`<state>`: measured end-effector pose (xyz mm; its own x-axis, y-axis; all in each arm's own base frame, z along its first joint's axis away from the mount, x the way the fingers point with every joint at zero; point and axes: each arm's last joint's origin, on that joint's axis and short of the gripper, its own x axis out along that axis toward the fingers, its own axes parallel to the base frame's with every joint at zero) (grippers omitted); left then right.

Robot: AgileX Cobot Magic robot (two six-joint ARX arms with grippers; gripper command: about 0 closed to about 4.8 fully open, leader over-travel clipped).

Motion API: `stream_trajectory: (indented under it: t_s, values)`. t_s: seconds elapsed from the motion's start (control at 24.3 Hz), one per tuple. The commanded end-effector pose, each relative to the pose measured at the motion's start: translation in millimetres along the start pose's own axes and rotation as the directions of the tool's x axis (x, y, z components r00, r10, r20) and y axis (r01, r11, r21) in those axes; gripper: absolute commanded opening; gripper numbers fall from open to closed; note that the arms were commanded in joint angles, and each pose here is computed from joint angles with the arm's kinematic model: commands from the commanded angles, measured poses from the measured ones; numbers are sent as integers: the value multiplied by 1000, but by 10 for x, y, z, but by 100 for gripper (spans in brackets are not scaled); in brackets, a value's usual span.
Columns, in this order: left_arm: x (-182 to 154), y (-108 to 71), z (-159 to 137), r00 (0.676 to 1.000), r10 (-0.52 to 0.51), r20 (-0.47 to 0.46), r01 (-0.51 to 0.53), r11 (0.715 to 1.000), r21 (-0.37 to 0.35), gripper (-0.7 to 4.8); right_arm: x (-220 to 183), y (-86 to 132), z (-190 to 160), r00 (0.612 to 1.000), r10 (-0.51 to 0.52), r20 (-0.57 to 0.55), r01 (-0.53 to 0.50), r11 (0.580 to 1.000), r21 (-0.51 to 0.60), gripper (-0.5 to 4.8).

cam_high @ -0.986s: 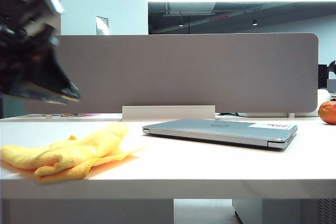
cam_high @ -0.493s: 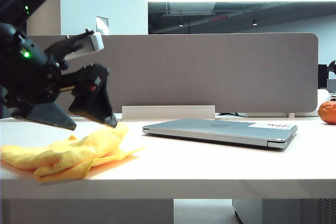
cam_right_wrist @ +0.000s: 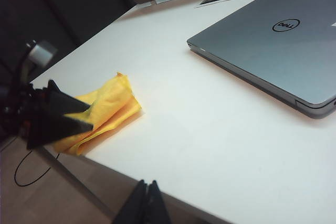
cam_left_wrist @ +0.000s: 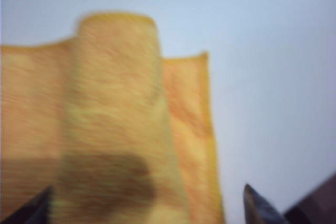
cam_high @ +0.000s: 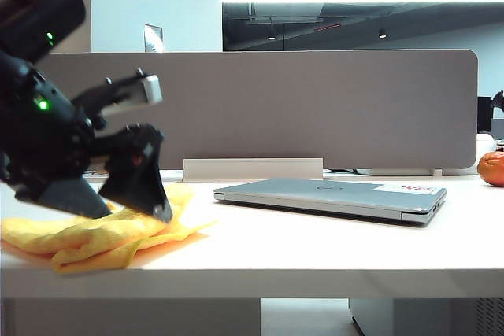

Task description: Pick up the yellow rag and put it over the laptop.

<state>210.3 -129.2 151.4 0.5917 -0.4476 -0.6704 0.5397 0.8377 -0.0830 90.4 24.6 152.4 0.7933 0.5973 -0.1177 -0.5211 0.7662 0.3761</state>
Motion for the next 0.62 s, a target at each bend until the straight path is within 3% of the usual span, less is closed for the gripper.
stream_trajectory:
  t_s: [0.04,0.25,0.41,0.62]
  values:
    - [76,-114,-45,999,-15,-36,17,999,33,479,3,-2,-3,1000,2,6,-2,1000,-5,4]
    - [158,-197,-116,995,70,-70,-65,995,75,479,3,-2,-2,1000,3,6,-3,1000,-5,4]
    - [161,-196,-119,995,72,-71,-67,995,76,257,3,-2,-3,1000,2,6,-2,1000,-5,4]
    - [162,-197,-109,996,71,-62,-66,995,75,58,3,-2,-2,1000,2,6,-2,1000,-5,4]
